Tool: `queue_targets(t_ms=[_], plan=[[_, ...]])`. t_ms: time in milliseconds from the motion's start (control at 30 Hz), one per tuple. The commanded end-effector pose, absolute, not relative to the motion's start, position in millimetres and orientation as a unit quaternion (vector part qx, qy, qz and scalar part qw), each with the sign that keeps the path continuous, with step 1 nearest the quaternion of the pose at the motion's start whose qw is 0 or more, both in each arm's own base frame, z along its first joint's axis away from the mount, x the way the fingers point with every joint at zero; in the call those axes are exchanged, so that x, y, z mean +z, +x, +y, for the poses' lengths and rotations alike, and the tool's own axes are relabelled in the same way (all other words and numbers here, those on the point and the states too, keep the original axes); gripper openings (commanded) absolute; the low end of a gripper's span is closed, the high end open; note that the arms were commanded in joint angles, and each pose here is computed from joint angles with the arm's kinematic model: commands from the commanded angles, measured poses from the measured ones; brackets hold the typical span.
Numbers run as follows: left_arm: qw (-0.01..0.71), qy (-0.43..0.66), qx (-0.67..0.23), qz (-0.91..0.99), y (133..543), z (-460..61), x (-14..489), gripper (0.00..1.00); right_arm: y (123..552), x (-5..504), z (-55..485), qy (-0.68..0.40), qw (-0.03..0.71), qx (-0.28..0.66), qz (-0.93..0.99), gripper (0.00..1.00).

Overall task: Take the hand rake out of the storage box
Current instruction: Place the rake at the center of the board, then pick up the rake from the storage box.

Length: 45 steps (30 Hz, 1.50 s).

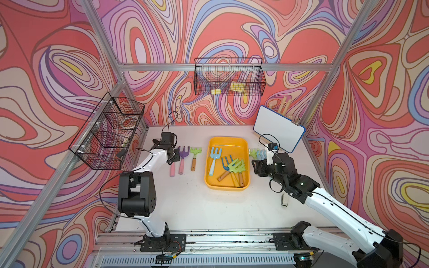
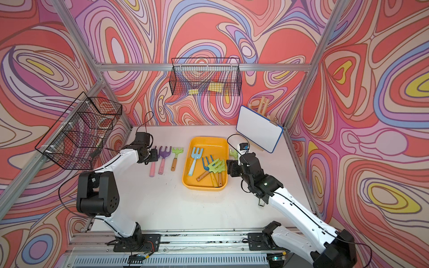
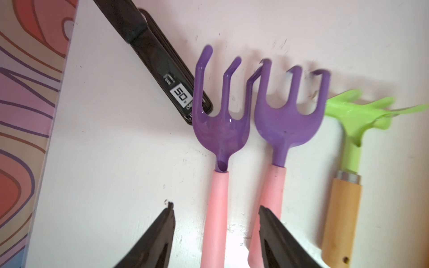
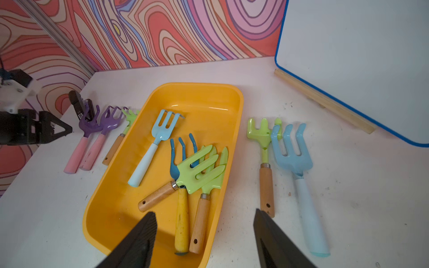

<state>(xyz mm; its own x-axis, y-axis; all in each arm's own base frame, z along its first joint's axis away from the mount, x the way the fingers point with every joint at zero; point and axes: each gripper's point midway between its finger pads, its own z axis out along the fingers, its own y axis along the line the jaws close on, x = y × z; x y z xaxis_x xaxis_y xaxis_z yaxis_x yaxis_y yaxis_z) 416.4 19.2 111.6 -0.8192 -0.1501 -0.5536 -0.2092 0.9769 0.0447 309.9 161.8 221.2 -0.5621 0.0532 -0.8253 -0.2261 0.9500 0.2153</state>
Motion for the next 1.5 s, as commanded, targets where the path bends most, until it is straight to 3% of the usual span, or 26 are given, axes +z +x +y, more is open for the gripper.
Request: queue_targets(t_ms=[0, 333, 700, 767, 1100, 1467], plan=[[0.328, -0.083, -0.004, 0.941, 416.8, -9.4, 122.6, 0.58, 320.0, 214.2, 175.3, -0.069, 0.439, 0.153, 0.883, 0.72], [0.374, -0.038, -0.100, 0.921, 407.6, -79.6, 141.4, 0.54, 360.8, 168.7, 233.3, -0.105, 0.346, 0.190, 0.913, 0.69], [0.358, -0.061, -0.140, 0.921, 410.1, -91.9, 113.2, 0.52, 398.0, 129.2, 326.8, -0.127, 0.269, 0.284, 0.911, 0.73], [0.357, -0.060, -0.154, 0.919, 412.0, -97.2, 112.8, 0.52, 398.7, 118.8, 340.4, -0.128, 0.256, 0.294, 0.912, 0.67], [0.353, -0.051, -0.172, 0.918, 412.0, -111.4, 109.3, 0.52, 398.8, 61.8, 377.0, -0.129, 0.208, 0.288, 0.926, 0.64], [0.333, -0.036, -0.174, 0.926, 412.6, -124.0, 97.0, 0.52, 400.6, 35.8, 388.5, -0.125, 0.186, 0.291, 0.930, 0.62]])
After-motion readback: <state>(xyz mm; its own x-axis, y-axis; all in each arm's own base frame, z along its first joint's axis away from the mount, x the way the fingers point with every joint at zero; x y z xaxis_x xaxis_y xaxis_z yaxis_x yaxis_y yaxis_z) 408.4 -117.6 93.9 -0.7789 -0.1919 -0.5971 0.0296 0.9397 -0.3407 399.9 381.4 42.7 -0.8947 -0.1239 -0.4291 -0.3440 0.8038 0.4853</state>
